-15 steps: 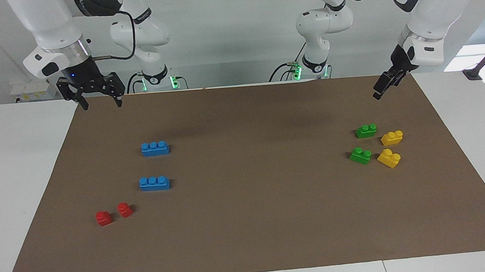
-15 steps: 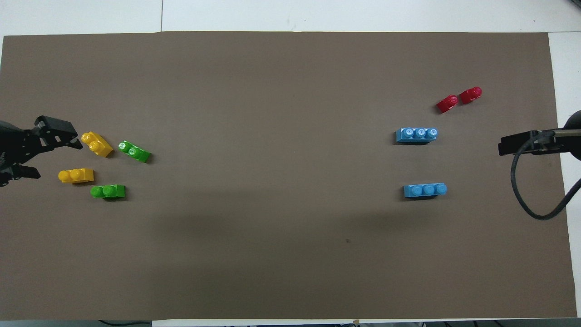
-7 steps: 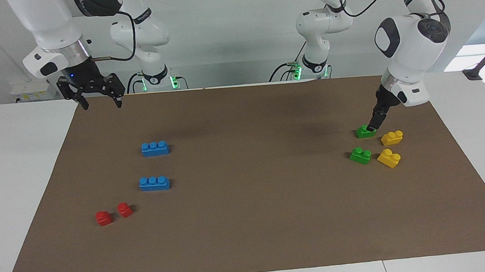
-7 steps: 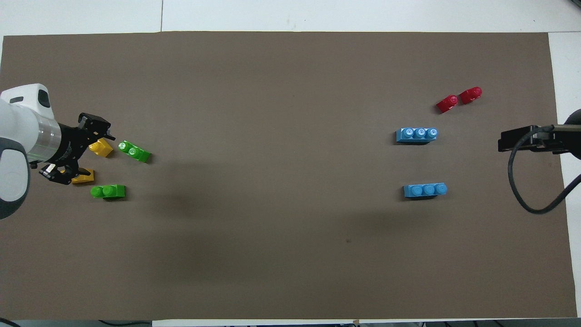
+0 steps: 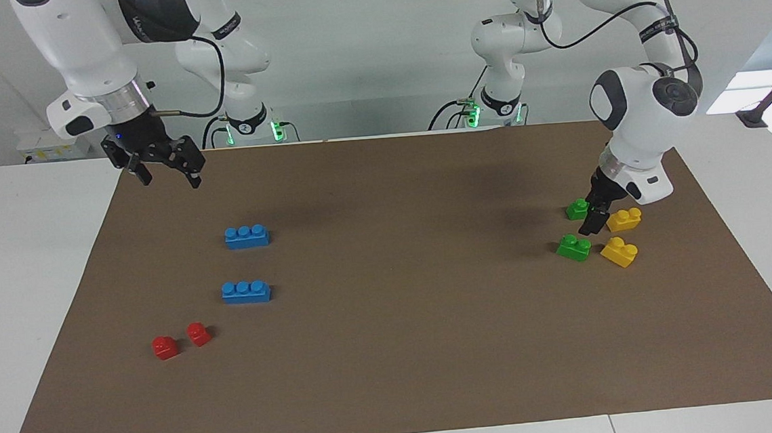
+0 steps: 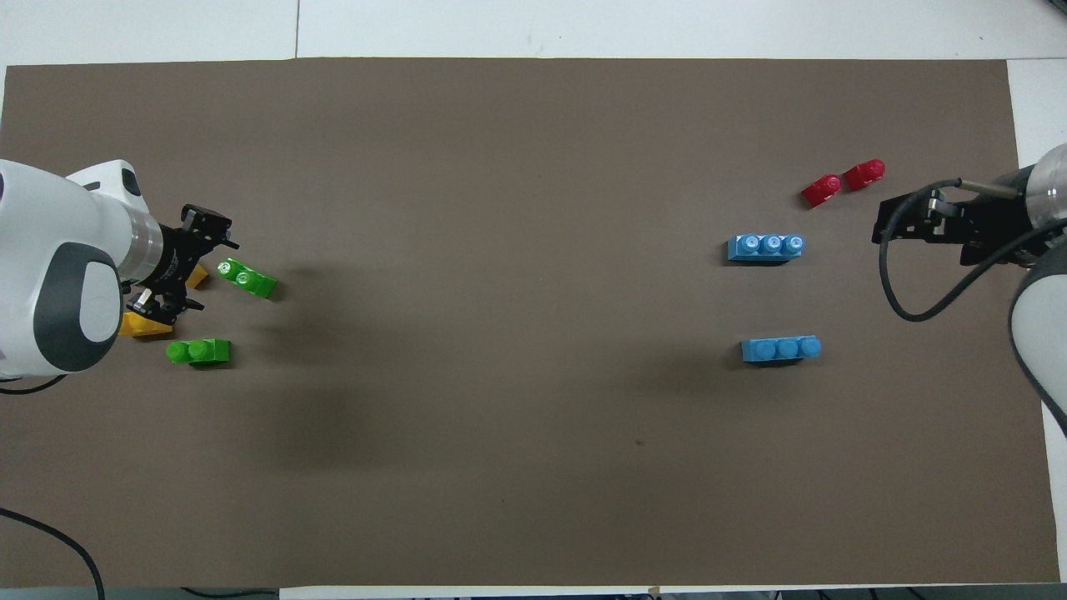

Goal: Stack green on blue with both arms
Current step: 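Grasp the green brick with the left gripper while the right gripper reaches blue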

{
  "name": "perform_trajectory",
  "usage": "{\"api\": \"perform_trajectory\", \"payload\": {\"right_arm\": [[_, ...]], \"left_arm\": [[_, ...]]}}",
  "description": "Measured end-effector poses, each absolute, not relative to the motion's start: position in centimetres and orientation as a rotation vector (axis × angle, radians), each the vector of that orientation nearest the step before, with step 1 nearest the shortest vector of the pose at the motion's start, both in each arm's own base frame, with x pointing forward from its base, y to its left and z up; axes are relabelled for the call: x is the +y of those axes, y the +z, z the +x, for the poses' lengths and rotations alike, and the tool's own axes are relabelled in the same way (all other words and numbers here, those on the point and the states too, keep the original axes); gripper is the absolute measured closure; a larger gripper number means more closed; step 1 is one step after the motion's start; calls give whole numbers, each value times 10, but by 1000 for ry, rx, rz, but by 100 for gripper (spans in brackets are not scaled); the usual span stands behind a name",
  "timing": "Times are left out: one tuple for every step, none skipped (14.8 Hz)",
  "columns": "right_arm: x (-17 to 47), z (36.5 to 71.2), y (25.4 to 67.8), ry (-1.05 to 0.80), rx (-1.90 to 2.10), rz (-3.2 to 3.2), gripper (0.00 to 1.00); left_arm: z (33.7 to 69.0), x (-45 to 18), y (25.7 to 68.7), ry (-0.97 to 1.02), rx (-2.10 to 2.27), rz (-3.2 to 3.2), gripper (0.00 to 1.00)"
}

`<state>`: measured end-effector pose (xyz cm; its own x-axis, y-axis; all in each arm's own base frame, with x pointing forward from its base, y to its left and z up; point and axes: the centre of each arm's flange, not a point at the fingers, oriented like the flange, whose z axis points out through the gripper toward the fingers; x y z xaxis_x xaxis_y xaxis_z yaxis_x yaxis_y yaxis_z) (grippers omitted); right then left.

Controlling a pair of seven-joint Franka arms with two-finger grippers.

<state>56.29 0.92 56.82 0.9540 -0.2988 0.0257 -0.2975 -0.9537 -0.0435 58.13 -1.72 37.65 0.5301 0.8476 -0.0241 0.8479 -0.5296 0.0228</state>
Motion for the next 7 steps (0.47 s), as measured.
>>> {"api": "perform_trajectory", "payload": {"right_arm": [[10, 567, 562, -43, 521, -3051, 0], [11, 570, 555, -31, 573, -3020, 0], [13, 573, 547, -15, 622, -2982, 0], [15, 575, 538, 5, 670, -2950, 0], [16, 578, 529, 25, 715, -2930, 0], [16, 581, 521, 41, 759, -2913, 0], [16, 584, 513, 55, 801, -2900, 0]], "left_arm": [[583, -16, 372, -12, 1509, 2718, 0], [584, -16, 368, -7, 1510, 2715, 0], [586, -16, 365, -6, 1510, 2714, 0], [587, -16, 362, -1, 1509, 2712, 0], [588, -16, 358, 2, 1509, 2711, 0], [589, -16, 354, 2, 1510, 2710, 0], [590, -16, 349, -4, 1511, 2713, 0]]}}
